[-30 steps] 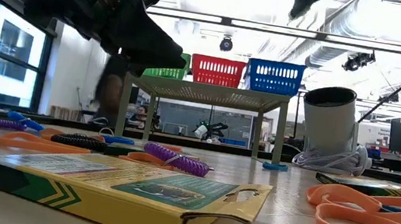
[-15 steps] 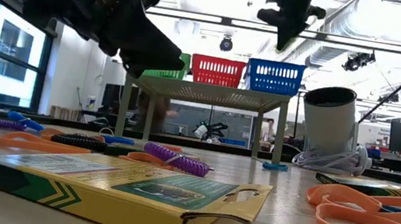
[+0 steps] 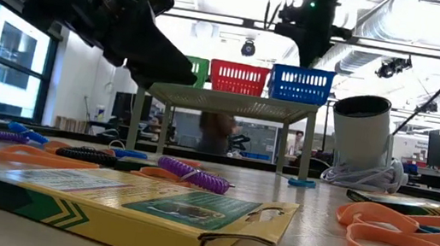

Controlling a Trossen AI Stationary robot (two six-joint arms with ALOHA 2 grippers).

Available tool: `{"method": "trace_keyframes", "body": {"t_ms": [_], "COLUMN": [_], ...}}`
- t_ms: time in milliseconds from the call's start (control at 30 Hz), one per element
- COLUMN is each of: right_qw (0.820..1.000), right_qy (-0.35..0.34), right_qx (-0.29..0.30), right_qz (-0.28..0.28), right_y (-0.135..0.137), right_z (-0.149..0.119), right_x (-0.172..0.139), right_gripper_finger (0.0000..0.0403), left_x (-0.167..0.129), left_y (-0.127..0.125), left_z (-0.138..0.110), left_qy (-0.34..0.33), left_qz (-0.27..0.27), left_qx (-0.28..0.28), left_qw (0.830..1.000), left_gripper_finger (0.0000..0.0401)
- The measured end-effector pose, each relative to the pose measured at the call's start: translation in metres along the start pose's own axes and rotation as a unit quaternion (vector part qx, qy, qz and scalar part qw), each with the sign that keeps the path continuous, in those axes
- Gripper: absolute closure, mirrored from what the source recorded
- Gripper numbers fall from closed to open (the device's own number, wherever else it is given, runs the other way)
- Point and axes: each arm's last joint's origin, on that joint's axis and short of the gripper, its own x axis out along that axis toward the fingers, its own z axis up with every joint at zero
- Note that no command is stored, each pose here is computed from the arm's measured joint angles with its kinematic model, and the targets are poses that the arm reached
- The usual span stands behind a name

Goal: Pick & Place Office Desk Supplies
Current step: Put the top green spring keychain into the blue bin on the shelf

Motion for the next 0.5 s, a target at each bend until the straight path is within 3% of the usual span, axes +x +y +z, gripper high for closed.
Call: {"method": "trace_keyframes", "body": {"t_ms": [500], "right_qw": [0.999], "right_qy": [0.043], "right_qx": [-0.008], "right_qz": [0.021], "right_y": [0.024], "right_z": [-0.003], "right_x": [0.016], "right_gripper_finger": [0.0381], "left_x": [0.0], "left_y": [0.0], "left_z": [0.0], "left_qy": [-0.002], "left_qz": [0.0], "left_qx": [0.0], "left_qw": [1.0], "left_gripper_finger": [0.0262]}}
